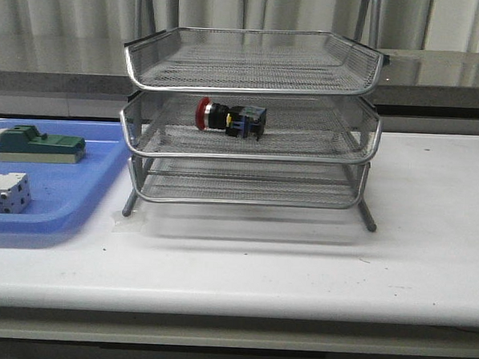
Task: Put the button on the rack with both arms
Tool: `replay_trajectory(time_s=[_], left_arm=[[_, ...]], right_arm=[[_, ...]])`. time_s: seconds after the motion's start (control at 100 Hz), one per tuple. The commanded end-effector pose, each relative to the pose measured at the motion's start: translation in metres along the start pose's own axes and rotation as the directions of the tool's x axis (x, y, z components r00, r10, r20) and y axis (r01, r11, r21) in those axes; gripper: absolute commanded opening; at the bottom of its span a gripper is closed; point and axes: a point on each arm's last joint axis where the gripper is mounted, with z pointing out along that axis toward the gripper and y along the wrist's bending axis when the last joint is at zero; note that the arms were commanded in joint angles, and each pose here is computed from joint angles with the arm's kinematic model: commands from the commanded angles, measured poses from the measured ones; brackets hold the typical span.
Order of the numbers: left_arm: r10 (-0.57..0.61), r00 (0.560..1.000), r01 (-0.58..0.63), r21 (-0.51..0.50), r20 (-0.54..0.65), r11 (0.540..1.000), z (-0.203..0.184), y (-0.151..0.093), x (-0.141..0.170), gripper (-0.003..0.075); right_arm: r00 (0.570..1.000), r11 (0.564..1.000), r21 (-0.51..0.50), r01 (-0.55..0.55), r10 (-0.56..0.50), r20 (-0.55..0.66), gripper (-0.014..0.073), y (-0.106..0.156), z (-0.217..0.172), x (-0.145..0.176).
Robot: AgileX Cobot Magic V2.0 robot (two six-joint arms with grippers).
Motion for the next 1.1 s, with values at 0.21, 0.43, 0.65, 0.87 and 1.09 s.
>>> replay_trajectory(time_s=[0.21, 0.43, 0.65, 0.87, 1.09], left_arm=[[-0.019, 0.997, 0.023, -0.046, 0.075, 0.999, -0.0001, 0.0049, -0.0143, -0.0020], [-0.019, 0.997, 0.023, -0.046, 0.075, 0.999, -0.0001, 0.0049, -0.0143, -0.0020], [-0.019, 0.997, 0.023, -0.048, 0.077, 0.999, -0.0001, 0.0051, -0.0145, -0.0020], [0.008, 0.997, -0.004, -0.046, 0.082, 0.999, -0.0001, 0.0047, -0.0150, -0.0020], [-0.044, 0.994, 0.045, -0.008, 0.100, 0.999, -0.0017, 0.0016, -0.0138, -0.0020]], right_arm=[[0.996, 1.000, 0.004, 0.002, -0.003, 0.093, -0.0057, -0.0001, -0.0016, -0.0073], [0.996, 1.000, 0.004, 0.002, -0.003, 0.093, -0.0057, -0.0001, -0.0016, -0.0073], [0.996, 1.000, 0.004, 0.002, -0.003, 0.093, -0.0057, -0.0001, -0.0016, -0.0073], [0.996, 1.000, 0.004, 0.002, -0.003, 0.093, -0.0057, -0.0001, -0.0016, -0.0073], [0.996, 1.000, 0.004, 0.002, -0.003, 0.093, -0.0057, -0.0001, -0.0016, -0.0073]])
